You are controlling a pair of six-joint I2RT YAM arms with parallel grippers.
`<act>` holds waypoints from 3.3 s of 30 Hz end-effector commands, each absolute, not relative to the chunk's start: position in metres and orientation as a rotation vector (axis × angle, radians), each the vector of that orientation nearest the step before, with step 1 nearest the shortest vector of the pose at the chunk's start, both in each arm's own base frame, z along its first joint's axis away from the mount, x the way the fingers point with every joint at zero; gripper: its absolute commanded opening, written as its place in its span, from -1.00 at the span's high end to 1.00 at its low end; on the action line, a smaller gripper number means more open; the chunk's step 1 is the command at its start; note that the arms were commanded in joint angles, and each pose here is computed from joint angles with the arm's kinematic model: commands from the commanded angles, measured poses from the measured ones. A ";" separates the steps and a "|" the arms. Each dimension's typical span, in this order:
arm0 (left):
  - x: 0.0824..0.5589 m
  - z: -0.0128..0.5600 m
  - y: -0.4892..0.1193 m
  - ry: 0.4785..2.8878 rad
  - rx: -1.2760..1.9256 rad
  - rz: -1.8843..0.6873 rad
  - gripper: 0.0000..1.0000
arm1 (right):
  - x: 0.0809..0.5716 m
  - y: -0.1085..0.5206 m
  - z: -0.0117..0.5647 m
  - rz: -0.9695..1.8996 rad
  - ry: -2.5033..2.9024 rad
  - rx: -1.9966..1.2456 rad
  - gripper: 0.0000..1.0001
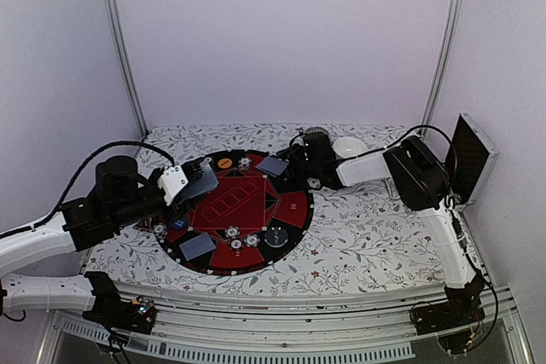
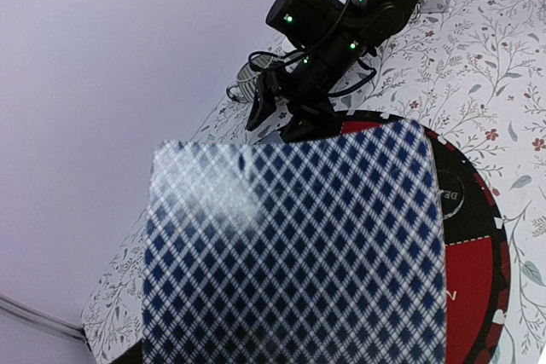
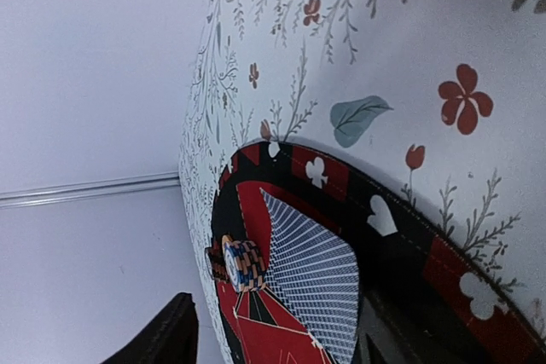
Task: Distribute texas hold em gaming equipment
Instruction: Distribute the poker card in the big blind area, then pick up the poker card from the face-down deck piles.
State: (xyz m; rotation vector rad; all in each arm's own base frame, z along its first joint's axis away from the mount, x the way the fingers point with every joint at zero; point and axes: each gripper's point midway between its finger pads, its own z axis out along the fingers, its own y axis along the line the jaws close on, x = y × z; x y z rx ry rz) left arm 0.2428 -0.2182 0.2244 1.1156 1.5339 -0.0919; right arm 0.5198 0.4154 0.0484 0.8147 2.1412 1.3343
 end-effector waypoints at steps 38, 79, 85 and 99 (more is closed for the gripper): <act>0.242 0.245 -0.220 1.481 1.086 -0.109 -0.05 | 0.242 0.535 0.297 1.215 1.627 -1.166 -0.83; 0.244 0.243 -0.220 1.483 1.084 -0.096 -0.05 | 0.254 0.542 0.305 1.149 1.753 -1.158 0.08; 0.245 0.243 -0.220 1.486 1.083 -0.092 -0.05 | 0.245 0.543 0.317 1.222 1.737 -1.180 -0.23; 0.245 0.243 -0.220 1.488 1.083 -0.093 -0.05 | 0.240 0.537 0.297 1.262 1.932 -1.132 0.02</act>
